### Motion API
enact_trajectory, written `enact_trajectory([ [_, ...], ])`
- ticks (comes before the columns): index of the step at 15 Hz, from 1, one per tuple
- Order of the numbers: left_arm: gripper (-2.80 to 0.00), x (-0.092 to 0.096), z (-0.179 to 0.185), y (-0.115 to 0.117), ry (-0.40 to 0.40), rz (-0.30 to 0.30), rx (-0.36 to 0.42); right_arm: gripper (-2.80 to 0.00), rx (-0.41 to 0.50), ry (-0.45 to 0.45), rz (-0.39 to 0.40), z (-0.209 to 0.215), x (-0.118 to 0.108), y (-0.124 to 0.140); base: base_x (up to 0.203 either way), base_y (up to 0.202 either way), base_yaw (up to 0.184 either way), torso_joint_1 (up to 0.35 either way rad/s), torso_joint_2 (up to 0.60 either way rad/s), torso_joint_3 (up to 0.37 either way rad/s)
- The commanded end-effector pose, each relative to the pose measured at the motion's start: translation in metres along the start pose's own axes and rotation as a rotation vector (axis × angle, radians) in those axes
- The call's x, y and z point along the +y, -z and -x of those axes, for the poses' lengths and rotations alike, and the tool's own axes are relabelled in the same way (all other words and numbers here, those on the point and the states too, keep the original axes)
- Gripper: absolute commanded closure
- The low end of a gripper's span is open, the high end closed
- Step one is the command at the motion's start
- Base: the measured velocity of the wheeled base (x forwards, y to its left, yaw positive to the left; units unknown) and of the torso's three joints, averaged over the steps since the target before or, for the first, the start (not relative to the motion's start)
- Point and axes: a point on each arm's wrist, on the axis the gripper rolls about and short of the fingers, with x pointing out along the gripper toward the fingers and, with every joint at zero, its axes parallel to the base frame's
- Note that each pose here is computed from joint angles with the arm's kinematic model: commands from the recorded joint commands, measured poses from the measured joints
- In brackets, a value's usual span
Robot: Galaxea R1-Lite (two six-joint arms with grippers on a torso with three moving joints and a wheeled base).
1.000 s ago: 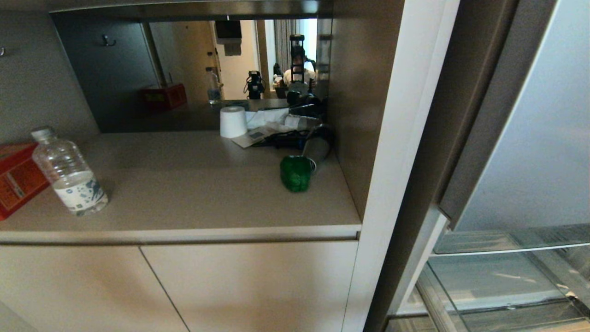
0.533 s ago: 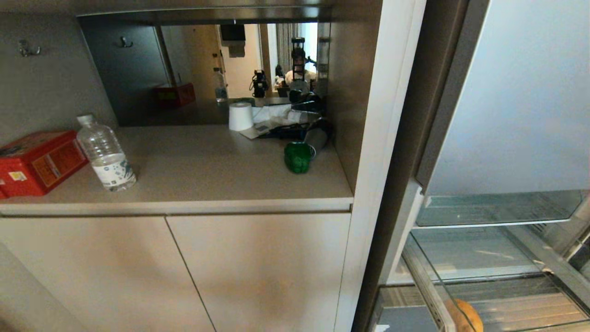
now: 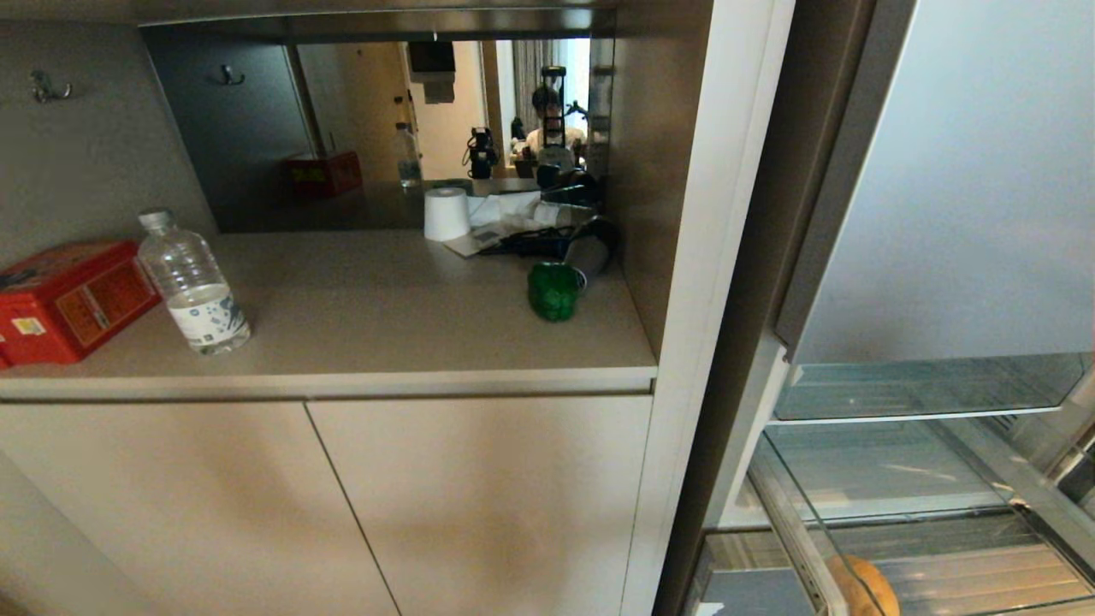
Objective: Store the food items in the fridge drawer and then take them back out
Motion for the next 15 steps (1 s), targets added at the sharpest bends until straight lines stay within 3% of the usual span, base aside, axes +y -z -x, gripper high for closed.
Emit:
enact_trajectory([
  [1,0.00,0.000,0.000,0.000,0.000,0.001,0.000,0.00,0.269,0.027,-0.026,-0.055,0.003,-0.028,0.000,0.000,0.000,0.000,0.00,0.000],
  [5,0.00,0.000,0.000,0.000,0.000,0.001,0.000,0.00,0.611,0.064,-0.039,-0.149,0.004,-0.033,0.000,0.000,0.000,0.000,0.00,0.000],
  [7,0.00,0.000,0.000,0.000,0.000,0.001,0.000,0.00,0.711,0.071,-0.037,-0.189,0.003,-0.020,0.000,0.000,0.000,0.000,0.00,0.000],
  [10,0.00,0.000,0.000,0.000,0.000,0.001,0.000,0.00,0.743,0.047,-0.042,-0.228,0.002,0.001,0.000,0.000,0.000,0.000,0.00,0.000],
  [15,0.00,0.000,0.000,0.000,0.000,0.001,0.000,0.00,0.773,0.041,-0.045,-0.230,0.001,0.011,0.000,0.000,0.000,0.000,0.00,0.000],
])
